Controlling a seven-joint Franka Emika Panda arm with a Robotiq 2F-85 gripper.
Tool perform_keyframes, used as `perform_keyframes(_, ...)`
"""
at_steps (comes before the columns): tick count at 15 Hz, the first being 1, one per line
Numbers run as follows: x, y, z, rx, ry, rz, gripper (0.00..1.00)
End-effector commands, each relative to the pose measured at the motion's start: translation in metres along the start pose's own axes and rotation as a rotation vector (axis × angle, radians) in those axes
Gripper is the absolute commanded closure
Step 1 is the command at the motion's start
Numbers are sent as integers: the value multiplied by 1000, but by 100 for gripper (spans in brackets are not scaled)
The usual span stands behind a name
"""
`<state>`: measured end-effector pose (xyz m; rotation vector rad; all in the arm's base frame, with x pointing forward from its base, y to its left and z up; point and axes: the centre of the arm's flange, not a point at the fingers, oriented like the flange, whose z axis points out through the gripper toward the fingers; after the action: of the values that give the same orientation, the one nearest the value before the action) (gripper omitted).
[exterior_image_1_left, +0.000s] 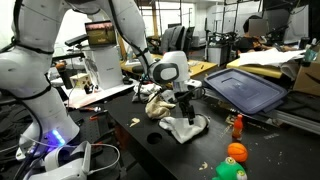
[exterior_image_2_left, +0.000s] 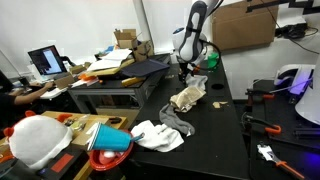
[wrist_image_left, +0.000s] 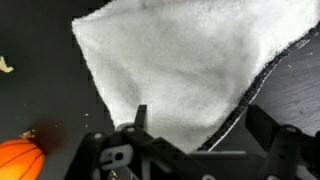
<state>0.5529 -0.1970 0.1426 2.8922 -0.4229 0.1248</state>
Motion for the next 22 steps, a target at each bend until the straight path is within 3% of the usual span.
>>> perform_keyframes(1,0,1,1,4,-2,3,0)
perform_keyframes(7,-4,-8,2,0,-1,-9,0)
perform_keyframes(13,-11,-36,39,24,37,-49,0)
perform_keyframes(18,-1,-27,82,-81,27,-38,0)
perform_keyframes(22,8,-10,94,-193,38,-9,0)
